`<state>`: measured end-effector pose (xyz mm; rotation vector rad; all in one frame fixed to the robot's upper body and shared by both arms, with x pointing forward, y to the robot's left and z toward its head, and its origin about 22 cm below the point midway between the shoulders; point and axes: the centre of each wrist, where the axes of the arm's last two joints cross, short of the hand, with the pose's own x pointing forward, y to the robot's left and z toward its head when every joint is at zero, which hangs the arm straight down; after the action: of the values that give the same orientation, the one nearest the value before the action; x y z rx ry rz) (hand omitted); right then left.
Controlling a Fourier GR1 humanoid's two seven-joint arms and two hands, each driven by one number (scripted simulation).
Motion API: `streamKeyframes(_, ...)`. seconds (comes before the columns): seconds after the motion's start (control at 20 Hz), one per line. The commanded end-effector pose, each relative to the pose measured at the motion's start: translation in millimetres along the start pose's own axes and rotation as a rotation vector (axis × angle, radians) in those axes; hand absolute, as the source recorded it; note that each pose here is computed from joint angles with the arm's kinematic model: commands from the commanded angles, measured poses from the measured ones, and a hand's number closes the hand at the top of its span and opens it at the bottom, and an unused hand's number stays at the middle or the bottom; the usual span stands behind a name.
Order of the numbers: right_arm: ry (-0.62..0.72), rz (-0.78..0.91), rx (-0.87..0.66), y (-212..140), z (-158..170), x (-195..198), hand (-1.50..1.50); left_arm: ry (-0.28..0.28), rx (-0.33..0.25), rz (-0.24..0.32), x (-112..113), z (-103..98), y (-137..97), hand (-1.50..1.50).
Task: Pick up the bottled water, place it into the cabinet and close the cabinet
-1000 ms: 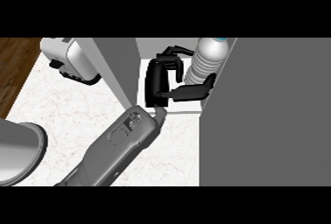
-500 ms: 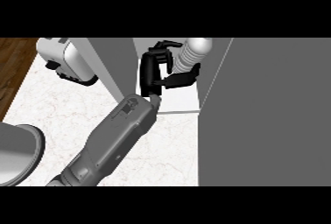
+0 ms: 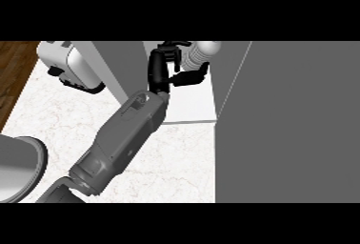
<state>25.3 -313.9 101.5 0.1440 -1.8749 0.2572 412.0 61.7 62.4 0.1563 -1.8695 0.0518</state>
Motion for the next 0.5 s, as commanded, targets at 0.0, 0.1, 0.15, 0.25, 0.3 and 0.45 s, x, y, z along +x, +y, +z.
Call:
streamKeyframes(0.0,-0.055,-0.046,0.025,7,-8,26,-1.5,-0.022,-0.005,-0.115,3,-15,-1,-1.5)
streamKeyframes(0.1,-0.063,-0.041,0.021,7,-10,16,-1.5,0.002,-0.016,-0.128,-4,-15,1,-1.5)
streamKeyframes(0.15,-0.064,-0.054,-0.004,10,-8,21,-1.5,-0.004,-0.029,-0.147,4,-28,13,-1.5)
streamKeyframes(0.25,-0.064,-0.03,-0.001,6,-12,15,-1.5,-0.007,-0.034,-0.183,-19,-11,12,-1.5)
streamKeyframes(0.3,-0.045,-0.034,0.005,6,-13,13,-1.5,-0.013,-0.033,-0.198,-4,-23,7,-1.5)
streamKeyframes(0.45,-0.046,-0.032,0.012,7,-16,16,-1.5,0.015,-0.01,-0.19,-10,-16,5,-1.5)
